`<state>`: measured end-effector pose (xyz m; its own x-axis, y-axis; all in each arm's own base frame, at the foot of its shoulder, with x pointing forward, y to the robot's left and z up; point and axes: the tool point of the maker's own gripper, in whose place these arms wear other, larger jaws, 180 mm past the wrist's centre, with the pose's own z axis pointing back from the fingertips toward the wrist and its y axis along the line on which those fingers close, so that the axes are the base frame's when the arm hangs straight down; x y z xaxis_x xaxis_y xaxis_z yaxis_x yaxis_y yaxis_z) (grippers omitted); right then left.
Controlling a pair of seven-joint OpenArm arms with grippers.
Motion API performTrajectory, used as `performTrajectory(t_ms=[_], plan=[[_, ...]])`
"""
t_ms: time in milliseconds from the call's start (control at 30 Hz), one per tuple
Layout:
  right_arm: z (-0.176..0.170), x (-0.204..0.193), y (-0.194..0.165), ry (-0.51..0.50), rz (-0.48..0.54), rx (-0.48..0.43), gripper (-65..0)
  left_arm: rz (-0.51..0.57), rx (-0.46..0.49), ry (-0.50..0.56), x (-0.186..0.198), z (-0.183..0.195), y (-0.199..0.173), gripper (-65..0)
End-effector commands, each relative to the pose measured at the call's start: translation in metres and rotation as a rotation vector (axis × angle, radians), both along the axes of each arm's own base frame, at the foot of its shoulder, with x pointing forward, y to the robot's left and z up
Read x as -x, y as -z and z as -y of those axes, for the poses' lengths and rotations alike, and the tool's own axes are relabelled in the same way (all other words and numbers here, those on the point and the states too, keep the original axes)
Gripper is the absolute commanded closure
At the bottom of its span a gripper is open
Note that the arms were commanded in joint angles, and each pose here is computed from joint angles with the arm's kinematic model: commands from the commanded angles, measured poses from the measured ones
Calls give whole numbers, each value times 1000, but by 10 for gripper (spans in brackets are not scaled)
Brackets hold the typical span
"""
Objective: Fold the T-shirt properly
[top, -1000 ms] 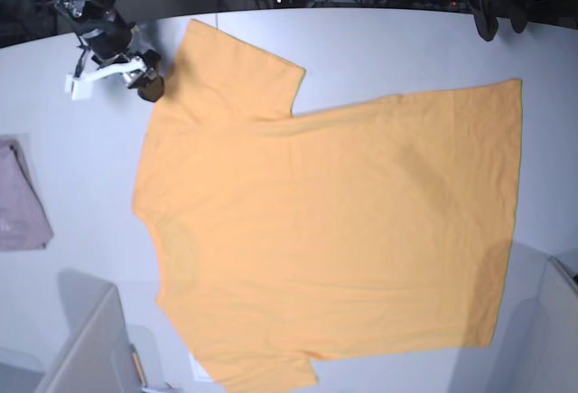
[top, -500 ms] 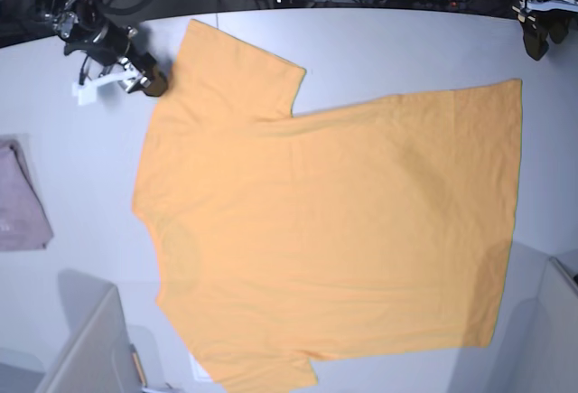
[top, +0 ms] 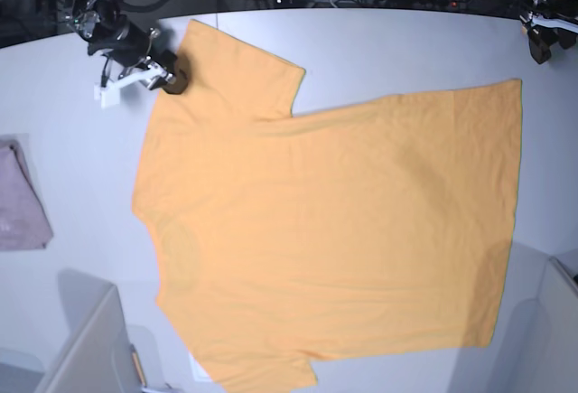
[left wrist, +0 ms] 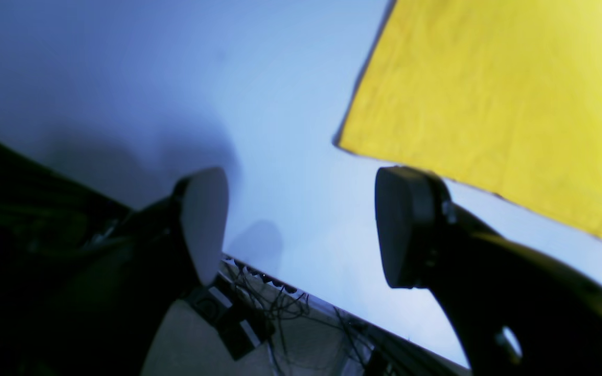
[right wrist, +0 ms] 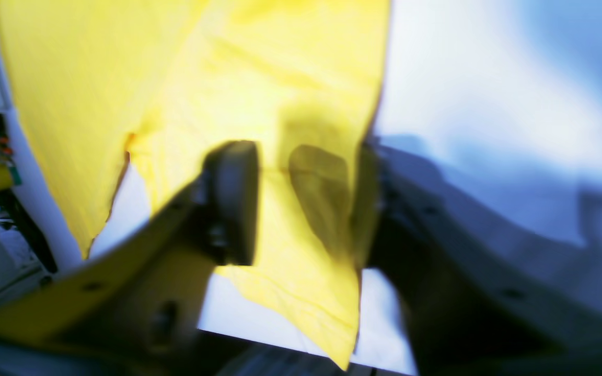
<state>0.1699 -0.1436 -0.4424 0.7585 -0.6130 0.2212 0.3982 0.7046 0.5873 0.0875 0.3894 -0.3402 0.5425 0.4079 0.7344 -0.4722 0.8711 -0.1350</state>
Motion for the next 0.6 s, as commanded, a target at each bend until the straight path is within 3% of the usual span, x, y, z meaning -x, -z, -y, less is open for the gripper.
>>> performTrajectory(t_ms=[0,67,567], plan=[[0,18,11,-22,-83,16,-159,14,-17,3,0,-5,-6,-421],[0,17,11,-22,-81,16,-6,35,-3,-11,-7,-7,-3,-421],[0,17,11,-21,-82,18,0,100,223,-143,-35,-12,60,-420]])
